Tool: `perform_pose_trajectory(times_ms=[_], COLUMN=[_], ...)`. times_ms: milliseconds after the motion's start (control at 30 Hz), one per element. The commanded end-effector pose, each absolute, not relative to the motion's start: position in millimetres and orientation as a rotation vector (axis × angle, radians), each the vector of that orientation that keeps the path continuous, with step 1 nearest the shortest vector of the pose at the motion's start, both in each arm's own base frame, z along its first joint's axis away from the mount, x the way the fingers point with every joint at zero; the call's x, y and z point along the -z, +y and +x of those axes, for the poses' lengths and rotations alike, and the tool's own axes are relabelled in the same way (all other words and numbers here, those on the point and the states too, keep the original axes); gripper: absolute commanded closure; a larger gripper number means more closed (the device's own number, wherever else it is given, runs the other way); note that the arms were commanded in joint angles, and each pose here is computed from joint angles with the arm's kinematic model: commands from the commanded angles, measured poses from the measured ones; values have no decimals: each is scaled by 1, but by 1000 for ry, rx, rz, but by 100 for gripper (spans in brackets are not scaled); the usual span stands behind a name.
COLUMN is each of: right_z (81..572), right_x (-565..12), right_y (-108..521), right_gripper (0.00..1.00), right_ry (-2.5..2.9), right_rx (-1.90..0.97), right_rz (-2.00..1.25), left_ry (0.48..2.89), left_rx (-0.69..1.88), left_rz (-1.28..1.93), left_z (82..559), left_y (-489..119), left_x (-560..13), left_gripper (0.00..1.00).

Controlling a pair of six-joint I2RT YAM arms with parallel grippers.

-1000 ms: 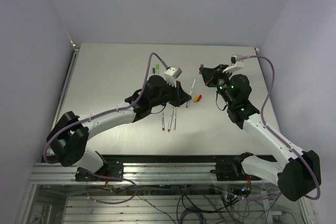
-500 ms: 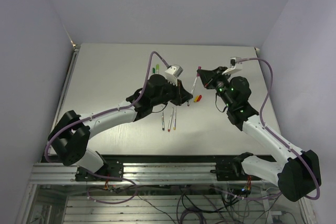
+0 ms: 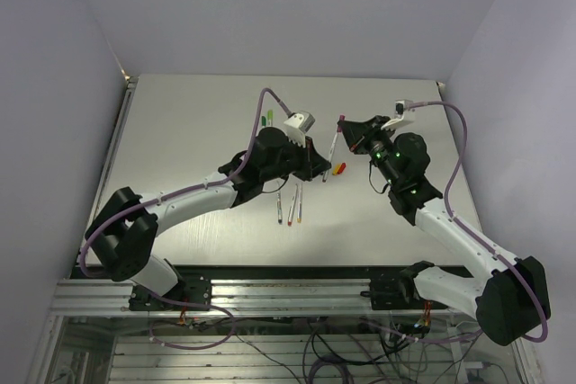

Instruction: Insert the pens into the pen caps

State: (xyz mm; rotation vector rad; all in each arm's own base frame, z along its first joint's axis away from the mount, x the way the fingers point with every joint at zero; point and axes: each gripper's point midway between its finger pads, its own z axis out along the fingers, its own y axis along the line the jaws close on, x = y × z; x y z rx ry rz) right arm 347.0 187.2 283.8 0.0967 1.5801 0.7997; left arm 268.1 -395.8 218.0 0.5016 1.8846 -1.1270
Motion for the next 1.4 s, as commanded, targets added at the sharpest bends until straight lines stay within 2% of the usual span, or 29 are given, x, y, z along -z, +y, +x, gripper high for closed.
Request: perform_pose_trajectory(times_ms=[0,1033,1367], right_z=[345,343,334], right_x=[-298,-289,-260], right_y=[185,187,199], right_gripper=[100,100,100], right_ry=[1519,1533,1619], right_rx=[-817,-822,-878], right_rz=[105,91,41], left_ry=[1822,1806,1776], left_rx=[1153,1135,1138], left_rz=[485,468,448], left_z=[274,279,284], left_y=[-404,-402,-405], left_x=[-238,-241,-249], left_gripper=[93,93,93])
